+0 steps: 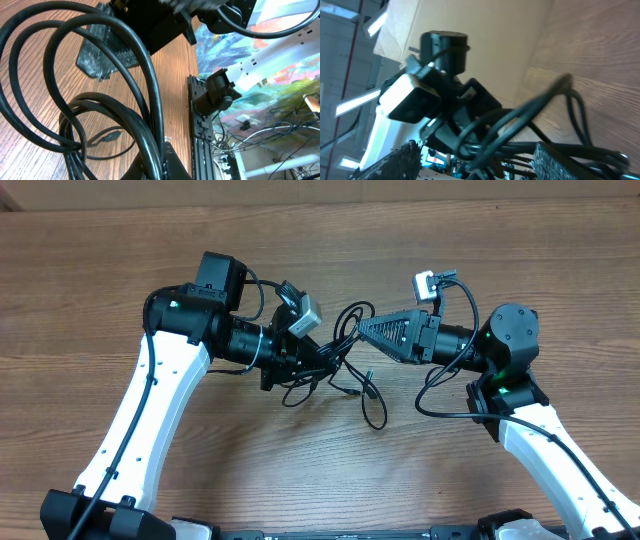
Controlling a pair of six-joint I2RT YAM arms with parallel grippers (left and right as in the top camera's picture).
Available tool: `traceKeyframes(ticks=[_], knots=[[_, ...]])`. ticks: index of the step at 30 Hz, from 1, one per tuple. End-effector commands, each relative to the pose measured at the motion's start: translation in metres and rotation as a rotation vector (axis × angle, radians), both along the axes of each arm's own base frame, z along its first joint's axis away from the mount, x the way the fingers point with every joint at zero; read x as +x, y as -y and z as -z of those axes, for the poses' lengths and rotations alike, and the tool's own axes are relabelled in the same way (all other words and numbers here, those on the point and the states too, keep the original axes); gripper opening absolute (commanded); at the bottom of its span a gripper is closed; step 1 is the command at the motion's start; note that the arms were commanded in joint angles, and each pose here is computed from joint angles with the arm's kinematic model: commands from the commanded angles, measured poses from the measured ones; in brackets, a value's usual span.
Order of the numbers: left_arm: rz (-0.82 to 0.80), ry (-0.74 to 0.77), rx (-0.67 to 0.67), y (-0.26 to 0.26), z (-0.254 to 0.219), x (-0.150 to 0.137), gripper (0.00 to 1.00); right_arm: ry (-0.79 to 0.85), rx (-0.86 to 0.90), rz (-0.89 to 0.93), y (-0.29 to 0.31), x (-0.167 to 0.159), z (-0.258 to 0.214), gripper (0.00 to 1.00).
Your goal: Untangle cables
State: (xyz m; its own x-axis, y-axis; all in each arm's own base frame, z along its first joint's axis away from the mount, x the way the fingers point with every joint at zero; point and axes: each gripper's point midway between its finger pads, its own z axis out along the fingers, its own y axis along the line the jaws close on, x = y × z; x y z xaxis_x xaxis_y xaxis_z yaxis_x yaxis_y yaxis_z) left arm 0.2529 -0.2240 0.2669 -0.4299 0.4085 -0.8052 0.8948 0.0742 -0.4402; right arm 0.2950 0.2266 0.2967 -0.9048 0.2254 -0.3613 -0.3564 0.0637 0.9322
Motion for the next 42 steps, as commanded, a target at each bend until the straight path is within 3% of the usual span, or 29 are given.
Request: traceKeyframes(ticks=[1, 18, 22, 33, 42], knots=[[0.049, 0.042, -0.053, 0.008, -0.012, -0.006, 0.04, -0.007, 0.041, -0.020, 0.000, -0.004, -0.016, 0.71], [0.107, 0.041, -0.054, 0.022, -0.011, -0.020, 0.04, -0.035, 0.105, 0.014, -0.025, -0.006, -0.030, 0.69], [0.124, 0.027, -0.050, 0.026, -0.011, -0.026, 0.04, -0.037, 0.126, 0.114, -0.019, 0.010, -0.033, 0.61], [0.158, -0.044, -0.047, 0.025, -0.011, -0.044, 0.04, -0.036, 0.181, 0.417, 0.019, 0.059, -0.039, 0.66], [0.209, 0.008, -0.063, 0.034, -0.012, -0.051, 0.04, 0.018, 0.127, 0.270, 0.006, 0.038, -0.035, 0.67]])
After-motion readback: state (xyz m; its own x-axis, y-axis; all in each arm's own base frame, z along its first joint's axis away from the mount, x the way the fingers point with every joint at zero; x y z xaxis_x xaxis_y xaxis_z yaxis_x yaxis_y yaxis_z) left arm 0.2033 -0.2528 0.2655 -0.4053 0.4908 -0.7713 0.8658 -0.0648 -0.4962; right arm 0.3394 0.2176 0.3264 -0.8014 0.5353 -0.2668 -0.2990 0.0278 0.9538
